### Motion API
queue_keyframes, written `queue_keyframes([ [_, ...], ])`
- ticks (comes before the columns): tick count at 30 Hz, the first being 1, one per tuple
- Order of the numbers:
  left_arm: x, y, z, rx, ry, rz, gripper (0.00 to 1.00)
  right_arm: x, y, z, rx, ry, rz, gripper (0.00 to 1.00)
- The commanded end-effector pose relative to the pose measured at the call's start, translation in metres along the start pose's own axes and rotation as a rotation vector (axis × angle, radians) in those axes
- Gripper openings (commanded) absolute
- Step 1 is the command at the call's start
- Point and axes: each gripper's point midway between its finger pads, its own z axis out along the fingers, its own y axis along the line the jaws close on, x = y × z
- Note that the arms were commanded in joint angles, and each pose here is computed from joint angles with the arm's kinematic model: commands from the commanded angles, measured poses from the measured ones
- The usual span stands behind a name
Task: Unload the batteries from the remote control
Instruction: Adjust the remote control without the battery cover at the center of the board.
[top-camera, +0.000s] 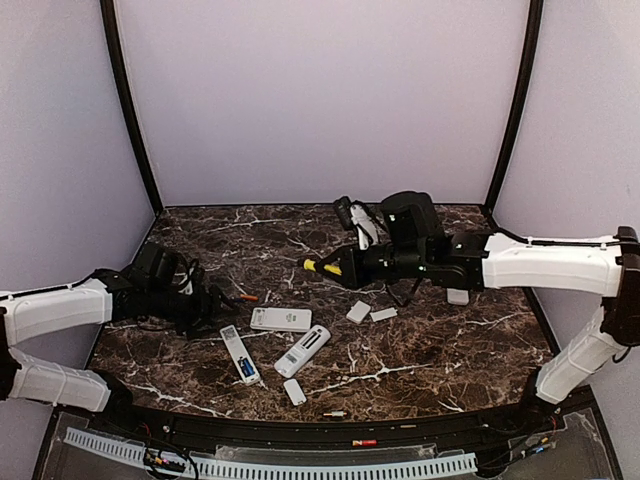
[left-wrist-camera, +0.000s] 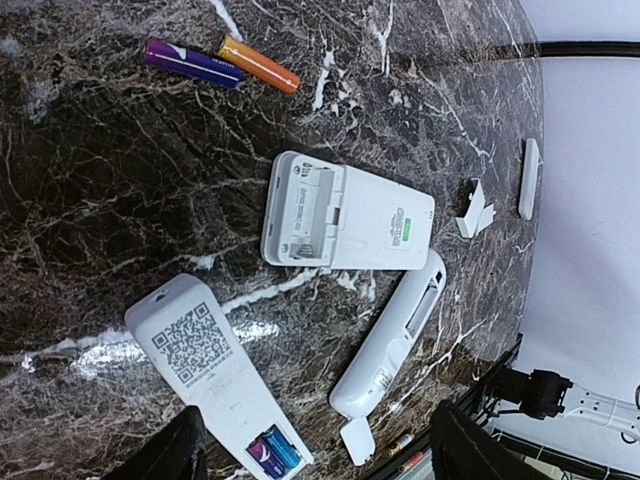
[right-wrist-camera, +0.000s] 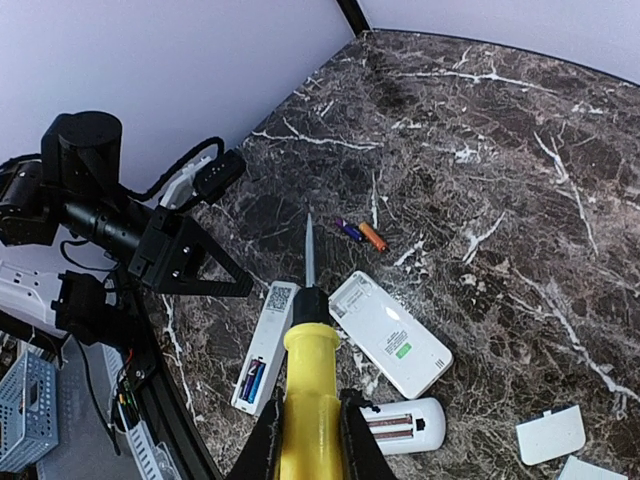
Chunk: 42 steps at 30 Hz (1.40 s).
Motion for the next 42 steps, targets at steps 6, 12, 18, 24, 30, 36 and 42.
queue_keyframes([
  [6, 0.010, 0.022, 0.014, -0.061, 0.027, -0.024, 0.77, 0.053, 0.012, 0.018, -0.039, 0.150, 0.051, 0.00],
  [12, 0.014, 0.031, 0.030, -0.077, 0.064, -0.036, 0.78, 0.082, 0.018, 0.027, -0.104, 0.222, 0.149, 0.00],
  [18, 0.015, 0.030, 0.044, -0.054, 0.078, -0.054, 0.78, 0.090, 0.024, 0.031, -0.127, 0.253, 0.181, 0.00],
  [24, 0.007, 0.015, 0.059, -0.005, 0.077, -0.014, 0.76, 0.096, 0.023, 0.027, -0.101, 0.275, 0.184, 0.00],
  [30, -0.001, -0.016, 0.069, 0.091, 0.094, 0.090, 0.76, 0.097, 0.015, 0.019, -0.037, 0.265, 0.205, 0.00],
  [36, -0.008, -0.013, 0.059, 0.032, 0.054, 0.167, 0.76, 0.092, 0.004, 0.012, 0.034, 0.236, 0.217, 0.00],
  [42, -0.004, 0.008, 0.041, -0.106, 0.033, 0.221, 0.78, 0.088, 0.001, 0.010, 0.058, 0.223, 0.205, 0.00],
])
